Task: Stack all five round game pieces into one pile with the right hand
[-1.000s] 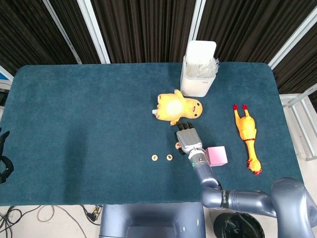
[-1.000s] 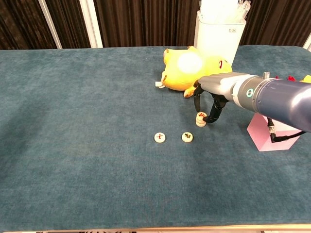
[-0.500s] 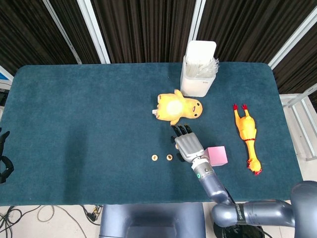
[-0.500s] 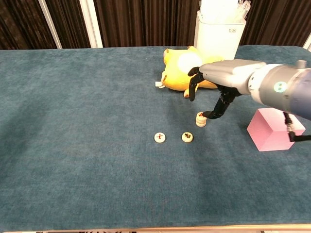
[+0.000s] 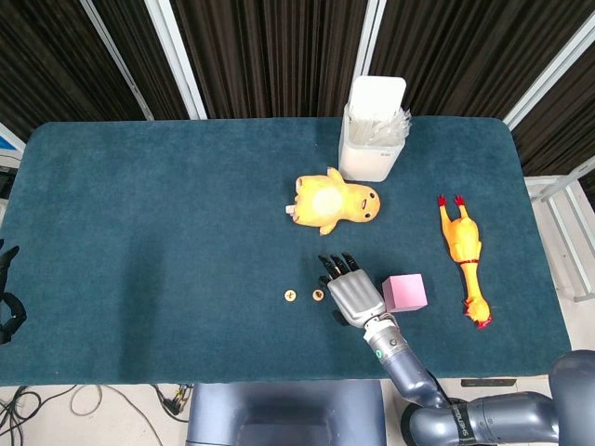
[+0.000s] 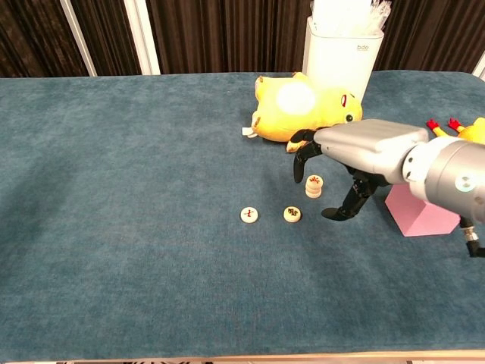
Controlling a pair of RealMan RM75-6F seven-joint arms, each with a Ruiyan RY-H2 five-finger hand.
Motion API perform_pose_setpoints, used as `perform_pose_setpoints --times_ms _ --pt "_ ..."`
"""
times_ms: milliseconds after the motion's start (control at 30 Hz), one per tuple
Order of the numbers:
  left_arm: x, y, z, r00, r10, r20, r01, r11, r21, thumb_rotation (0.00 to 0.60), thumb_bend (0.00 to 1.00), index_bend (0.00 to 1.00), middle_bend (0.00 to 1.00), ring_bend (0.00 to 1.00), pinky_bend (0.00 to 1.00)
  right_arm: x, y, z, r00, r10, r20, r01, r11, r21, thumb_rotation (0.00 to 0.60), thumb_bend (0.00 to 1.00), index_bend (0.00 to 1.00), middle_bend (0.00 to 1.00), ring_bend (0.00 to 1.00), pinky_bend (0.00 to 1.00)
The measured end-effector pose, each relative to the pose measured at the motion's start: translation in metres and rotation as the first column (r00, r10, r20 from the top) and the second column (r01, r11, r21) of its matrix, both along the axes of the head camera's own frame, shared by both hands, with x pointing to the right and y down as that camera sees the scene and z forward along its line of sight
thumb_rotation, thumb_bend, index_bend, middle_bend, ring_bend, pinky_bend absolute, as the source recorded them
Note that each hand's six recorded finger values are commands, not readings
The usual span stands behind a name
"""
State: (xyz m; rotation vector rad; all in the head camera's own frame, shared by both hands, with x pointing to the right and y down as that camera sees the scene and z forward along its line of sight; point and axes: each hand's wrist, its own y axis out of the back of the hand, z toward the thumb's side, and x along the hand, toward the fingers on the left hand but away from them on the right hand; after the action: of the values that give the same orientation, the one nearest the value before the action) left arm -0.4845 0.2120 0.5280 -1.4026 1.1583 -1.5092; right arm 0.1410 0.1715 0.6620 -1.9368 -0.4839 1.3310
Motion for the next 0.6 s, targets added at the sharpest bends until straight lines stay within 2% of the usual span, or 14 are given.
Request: perform_pose_setpoints --times_ms 267,600 --pt "0.000 0.000 0.000 1.000 -0.001 0.003 0.001 1.000 0.001 0.600 0.82 0.12 0.00 0.00 0.02 -0.010 0.003 0.014 1.000 -0.009 0.025 0.008 1.000 0.012 0.600 0.35 0.35 0.00 0.00 0.00" --pt "0.000 0.000 0.000 1.000 -0.002 0.007 0.002 1.000 0.002 0.600 0.82 0.12 0.00 0.00 0.02 -0.021 -0.001 0.029 1.000 0.005 0.031 -0.005 1.000 -0.024 0.600 0.35 0.35 0.00 0.00 0.00"
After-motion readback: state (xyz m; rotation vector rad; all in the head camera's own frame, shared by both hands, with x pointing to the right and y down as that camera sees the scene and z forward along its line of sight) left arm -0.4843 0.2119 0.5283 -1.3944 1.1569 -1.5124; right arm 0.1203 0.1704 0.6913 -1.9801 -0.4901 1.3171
